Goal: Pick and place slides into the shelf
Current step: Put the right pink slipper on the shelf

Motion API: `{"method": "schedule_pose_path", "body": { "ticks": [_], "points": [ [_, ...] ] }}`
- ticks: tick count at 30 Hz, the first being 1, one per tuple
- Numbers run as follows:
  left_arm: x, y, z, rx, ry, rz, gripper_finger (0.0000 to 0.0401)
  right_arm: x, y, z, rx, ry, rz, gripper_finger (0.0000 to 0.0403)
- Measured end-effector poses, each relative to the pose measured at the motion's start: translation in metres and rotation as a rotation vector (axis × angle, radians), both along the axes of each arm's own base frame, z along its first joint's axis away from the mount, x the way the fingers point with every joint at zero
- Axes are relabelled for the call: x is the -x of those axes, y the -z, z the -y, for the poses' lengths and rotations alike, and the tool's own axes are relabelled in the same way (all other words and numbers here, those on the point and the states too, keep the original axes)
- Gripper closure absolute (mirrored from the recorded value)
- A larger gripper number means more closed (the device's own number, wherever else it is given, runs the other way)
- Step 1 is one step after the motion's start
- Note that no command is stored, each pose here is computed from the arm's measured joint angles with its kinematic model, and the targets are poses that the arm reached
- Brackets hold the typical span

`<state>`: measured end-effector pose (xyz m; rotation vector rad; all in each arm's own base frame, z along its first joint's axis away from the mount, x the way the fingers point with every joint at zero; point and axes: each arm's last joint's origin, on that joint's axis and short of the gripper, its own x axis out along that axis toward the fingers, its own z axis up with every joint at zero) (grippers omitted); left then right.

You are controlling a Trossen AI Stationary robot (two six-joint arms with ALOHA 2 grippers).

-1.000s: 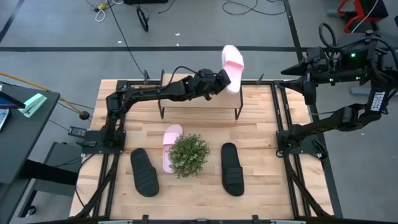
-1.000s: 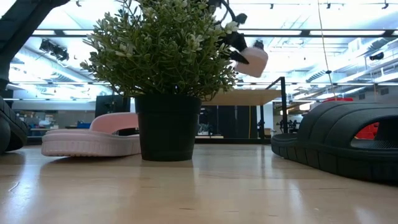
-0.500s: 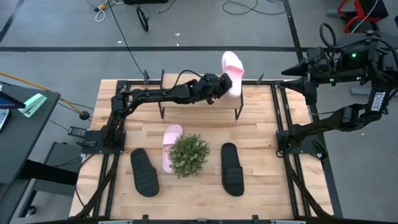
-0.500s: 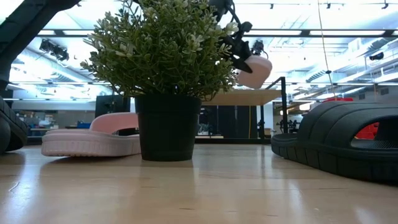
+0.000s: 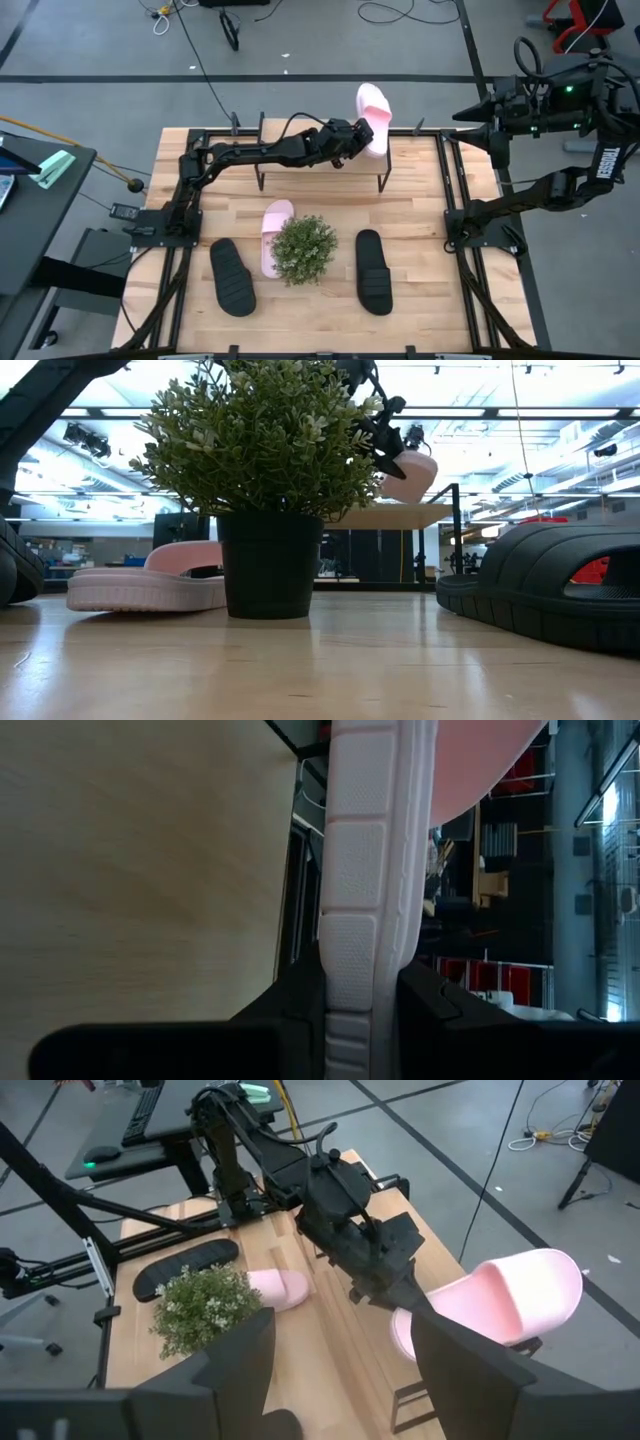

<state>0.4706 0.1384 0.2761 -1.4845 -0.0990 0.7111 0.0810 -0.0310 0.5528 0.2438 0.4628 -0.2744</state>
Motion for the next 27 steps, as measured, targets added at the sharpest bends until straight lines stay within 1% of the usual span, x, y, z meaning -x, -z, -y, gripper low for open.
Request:
{"method": "schedule_pose_path", "body": {
  "ticks": [6, 17, 24, 27],
  "points": [
    [-0.004, 0.011, 0.003, 0.030, 0.013, -0.016, 0.0326, 0.000, 0.000, 0.000, 0.001, -0.001, 0.000, 0.0163],
    [-0.006, 0.012, 0.010, 0.030, 0.028, -0.028, 0.0326, 0.000, 0.000, 0.000, 0.001, -0.001, 0.000, 0.0163],
    [-0.008, 0.011, 0.020, 0.038, -0.023, -0.019, 0.0326, 0.000, 0.000, 0.000, 0.001, -0.001, 0.000, 0.0163],
    [-0.008, 0.012, 0.023, 0.045, -0.024, -0.016, 0.0326, 0.000, 0.000, 0.000, 0.001, -0.001, 0.000, 0.0163]
  ]
}}
